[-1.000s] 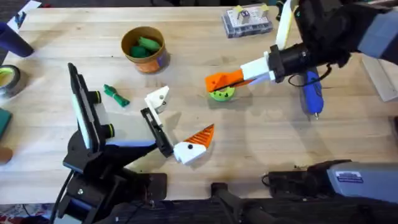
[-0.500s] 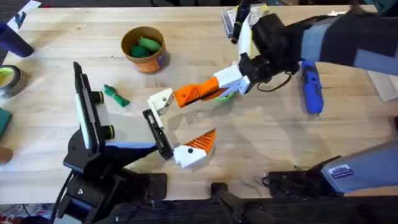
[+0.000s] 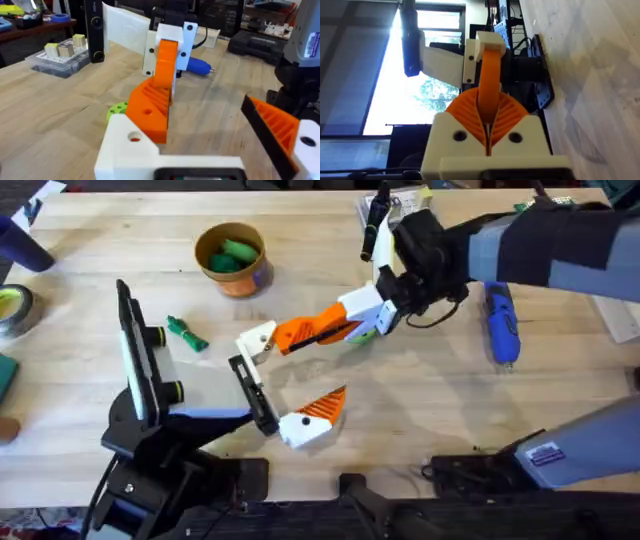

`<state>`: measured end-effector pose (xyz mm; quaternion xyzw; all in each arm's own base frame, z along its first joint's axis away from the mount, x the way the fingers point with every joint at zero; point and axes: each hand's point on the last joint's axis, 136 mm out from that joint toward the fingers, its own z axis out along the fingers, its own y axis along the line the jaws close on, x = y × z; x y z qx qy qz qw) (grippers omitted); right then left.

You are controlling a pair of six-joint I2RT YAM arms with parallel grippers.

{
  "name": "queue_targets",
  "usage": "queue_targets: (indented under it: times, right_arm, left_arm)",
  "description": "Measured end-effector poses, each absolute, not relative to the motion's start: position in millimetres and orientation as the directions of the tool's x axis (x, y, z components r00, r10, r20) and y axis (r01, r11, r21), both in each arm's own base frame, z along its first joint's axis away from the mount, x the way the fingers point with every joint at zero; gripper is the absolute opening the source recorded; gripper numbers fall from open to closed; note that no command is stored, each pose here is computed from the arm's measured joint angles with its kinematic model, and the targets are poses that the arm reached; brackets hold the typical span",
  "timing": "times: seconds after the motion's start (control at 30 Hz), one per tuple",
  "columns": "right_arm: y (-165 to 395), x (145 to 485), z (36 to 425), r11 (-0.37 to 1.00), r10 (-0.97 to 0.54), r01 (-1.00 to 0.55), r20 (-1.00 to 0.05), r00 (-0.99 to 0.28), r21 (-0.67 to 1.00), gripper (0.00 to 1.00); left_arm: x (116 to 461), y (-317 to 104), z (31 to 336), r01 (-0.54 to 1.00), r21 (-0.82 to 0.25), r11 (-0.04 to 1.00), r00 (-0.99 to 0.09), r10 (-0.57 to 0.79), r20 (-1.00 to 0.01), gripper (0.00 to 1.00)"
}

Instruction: Pick up the gripper from the table and insert it into the empty holder that is missing its gripper. Then pick up a screw, insert it into the mounting hole, and use the screwdriver to tighten it. Finally, clean up the table by picking up the vegetable and placing it into the bucket.

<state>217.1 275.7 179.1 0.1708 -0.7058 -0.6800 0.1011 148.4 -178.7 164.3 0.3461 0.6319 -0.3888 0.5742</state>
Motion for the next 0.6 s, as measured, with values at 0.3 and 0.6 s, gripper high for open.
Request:
queue_targets:
  times: [0.3, 0.6]
  right_arm:
    - [287, 222, 176, -0.015, -0.397, -0.153, -0.147, -0.906, 0.988, 0.009]
    - [315, 245, 170, -0.075, -0.435, -0.174, -0.189, -0.88, 0.982, 0.009]
  left_arm:
    - [154, -175, 164, 0.866, -0.092, 0.491, -0.099, -0.012, -0.995, 0.994]
    - [166, -167, 164, 0.824, -0.092, 0.559, -0.099, -0.018, -0.995, 0.994]
